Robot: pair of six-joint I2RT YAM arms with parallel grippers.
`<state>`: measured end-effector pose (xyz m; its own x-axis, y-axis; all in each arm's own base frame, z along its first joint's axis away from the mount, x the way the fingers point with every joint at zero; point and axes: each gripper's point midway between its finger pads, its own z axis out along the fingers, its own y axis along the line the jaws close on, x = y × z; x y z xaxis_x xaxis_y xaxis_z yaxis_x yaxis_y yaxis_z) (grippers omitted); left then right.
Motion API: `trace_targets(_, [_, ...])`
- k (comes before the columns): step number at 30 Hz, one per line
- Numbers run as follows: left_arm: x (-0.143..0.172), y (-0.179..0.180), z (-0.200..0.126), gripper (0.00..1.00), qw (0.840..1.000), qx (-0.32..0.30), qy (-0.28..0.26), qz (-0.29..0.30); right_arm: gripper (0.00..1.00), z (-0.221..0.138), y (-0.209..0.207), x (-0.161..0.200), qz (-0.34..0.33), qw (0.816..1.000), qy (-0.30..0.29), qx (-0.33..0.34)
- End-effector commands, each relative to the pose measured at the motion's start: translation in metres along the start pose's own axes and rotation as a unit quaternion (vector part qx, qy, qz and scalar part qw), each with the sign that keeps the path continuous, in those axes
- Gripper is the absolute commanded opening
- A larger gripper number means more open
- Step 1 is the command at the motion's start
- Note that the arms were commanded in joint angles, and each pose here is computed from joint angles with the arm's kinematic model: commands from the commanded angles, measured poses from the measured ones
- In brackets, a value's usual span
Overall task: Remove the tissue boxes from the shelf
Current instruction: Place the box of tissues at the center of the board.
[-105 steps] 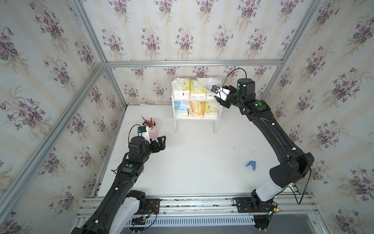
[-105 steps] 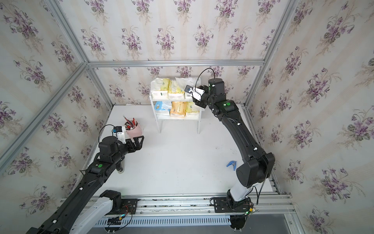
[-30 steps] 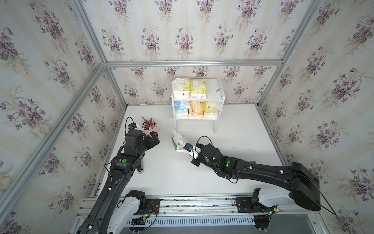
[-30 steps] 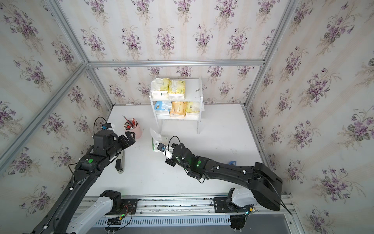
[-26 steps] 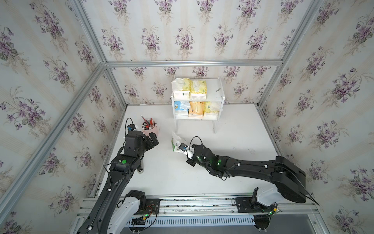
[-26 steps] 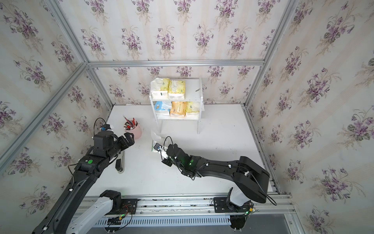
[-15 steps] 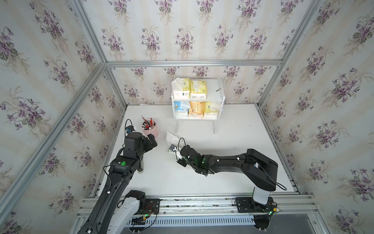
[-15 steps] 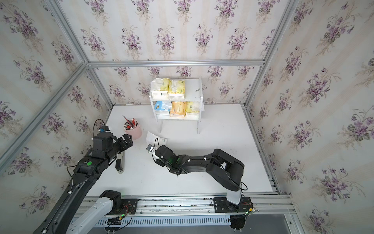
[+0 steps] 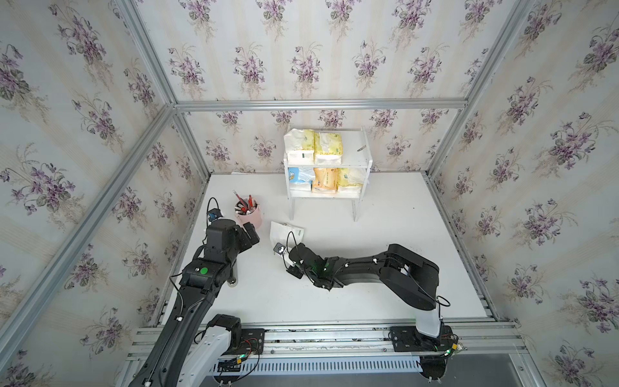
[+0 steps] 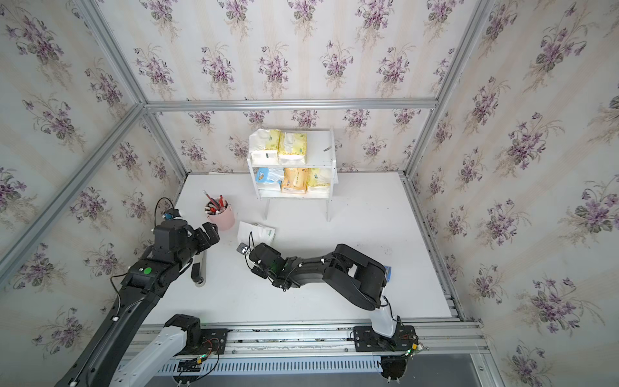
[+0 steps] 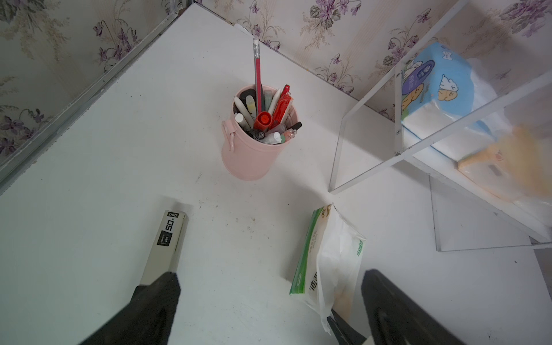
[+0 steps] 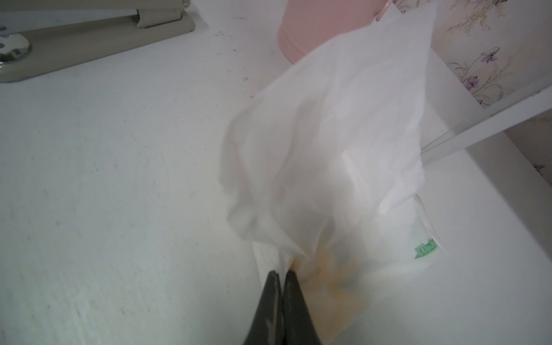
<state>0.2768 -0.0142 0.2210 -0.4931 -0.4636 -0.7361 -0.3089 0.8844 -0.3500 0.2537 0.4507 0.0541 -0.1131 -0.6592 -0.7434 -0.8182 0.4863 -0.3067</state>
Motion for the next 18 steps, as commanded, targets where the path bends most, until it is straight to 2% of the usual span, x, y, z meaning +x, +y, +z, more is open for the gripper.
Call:
trace_targets(1, [-0.002,0.001,-0.001,0.99,1.0,-0.004,-0.004,0.01,0.09,0.001,0.006,0.001,-0.01,1.0,-0.004,-0.012])
trace_targets(11, [-0.009,-0.006,-0.007,0.99,0.999,0.009,-0.005,0.031,0.44,-0.031,-0.004,-0.024,0.007,0.999,-0.045,-0.014])
trace_targets(18, [-0.023,-0.032,-0.018,0.99,0.996,0.063,-0.008,0.06,0.58,-0.073,-0.018,-0.054,0.025,0.996,-0.089,-0.021])
